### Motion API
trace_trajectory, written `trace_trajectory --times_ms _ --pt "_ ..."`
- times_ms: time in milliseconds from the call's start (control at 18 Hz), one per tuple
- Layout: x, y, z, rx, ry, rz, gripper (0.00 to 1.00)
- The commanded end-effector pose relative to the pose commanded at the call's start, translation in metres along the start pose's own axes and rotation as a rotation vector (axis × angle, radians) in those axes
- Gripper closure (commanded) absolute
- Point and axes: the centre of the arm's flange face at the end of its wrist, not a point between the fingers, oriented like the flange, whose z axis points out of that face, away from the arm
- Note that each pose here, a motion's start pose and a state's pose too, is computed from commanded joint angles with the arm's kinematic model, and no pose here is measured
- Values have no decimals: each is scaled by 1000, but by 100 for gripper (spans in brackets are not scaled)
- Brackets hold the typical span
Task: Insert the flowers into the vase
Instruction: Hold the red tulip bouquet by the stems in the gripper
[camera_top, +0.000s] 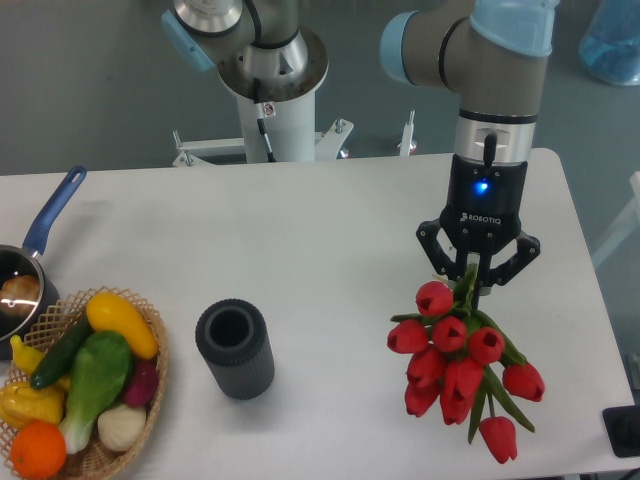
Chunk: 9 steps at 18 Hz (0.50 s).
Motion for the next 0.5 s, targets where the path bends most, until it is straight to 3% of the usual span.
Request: trace_trajectory --times_ms 278,500 --pt "2 -1 1 3 6 -29 85" --pt "16 -8 8 61 74 -81 85"
